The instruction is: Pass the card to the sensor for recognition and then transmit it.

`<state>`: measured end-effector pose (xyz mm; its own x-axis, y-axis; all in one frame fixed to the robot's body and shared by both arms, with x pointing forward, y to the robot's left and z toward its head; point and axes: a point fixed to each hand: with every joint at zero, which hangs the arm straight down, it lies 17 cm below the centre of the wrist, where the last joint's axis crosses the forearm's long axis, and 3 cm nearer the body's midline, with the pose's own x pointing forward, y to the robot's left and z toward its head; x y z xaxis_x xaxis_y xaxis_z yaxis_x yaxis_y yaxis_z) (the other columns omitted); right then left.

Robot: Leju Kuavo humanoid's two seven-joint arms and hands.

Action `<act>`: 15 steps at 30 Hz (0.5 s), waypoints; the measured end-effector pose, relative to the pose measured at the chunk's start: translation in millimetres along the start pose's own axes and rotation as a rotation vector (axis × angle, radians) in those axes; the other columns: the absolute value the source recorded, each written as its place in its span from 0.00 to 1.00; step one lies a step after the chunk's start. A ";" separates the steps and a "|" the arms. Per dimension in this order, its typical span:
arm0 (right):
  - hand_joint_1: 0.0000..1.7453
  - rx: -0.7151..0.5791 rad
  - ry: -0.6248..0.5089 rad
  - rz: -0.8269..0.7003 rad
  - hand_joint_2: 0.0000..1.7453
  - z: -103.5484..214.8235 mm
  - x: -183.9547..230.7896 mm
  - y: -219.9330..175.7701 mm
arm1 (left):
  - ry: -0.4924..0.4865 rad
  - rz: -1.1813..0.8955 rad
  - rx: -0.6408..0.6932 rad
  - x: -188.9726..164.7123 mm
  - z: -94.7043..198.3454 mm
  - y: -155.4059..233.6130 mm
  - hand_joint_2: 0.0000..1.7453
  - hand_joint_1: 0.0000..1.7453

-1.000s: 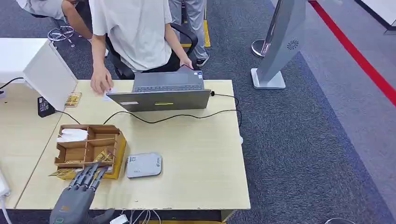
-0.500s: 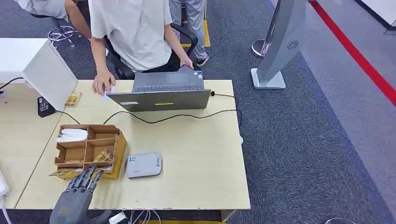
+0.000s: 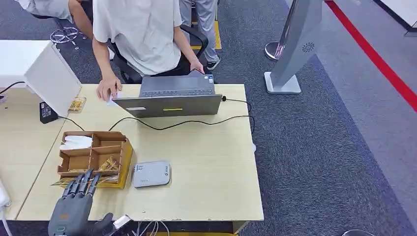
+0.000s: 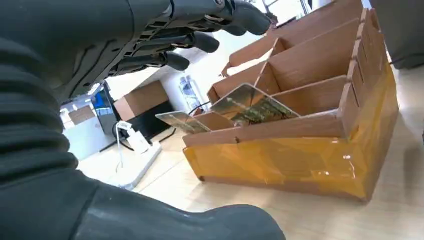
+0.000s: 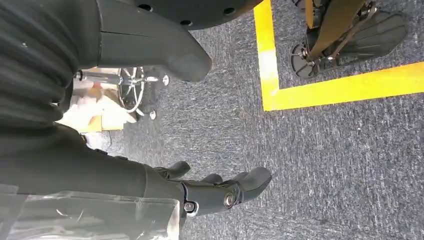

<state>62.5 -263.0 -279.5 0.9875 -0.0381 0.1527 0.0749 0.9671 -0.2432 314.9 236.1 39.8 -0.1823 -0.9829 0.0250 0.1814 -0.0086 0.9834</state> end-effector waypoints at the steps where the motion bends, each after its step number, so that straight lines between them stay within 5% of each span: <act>1: 0.00 0.000 0.000 -0.001 1.00 0.0 0.0 -0.2 | 0.004 -0.001 0.005 -0.5 -0.7 1.3 1.00 0.00; 15: 0.00 -0.002 0.002 -0.002 1.00 -0.1 -0.7 -0.5 | 0.109 0.003 0.076 -16.7 -14.1 20.5 1.00 0.00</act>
<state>61.9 -263.4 -279.6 0.9877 -0.0408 0.1509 0.0773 0.9666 -0.2445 335.3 249.7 57.0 -0.0750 -0.9971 0.0123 0.1076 0.0041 0.9942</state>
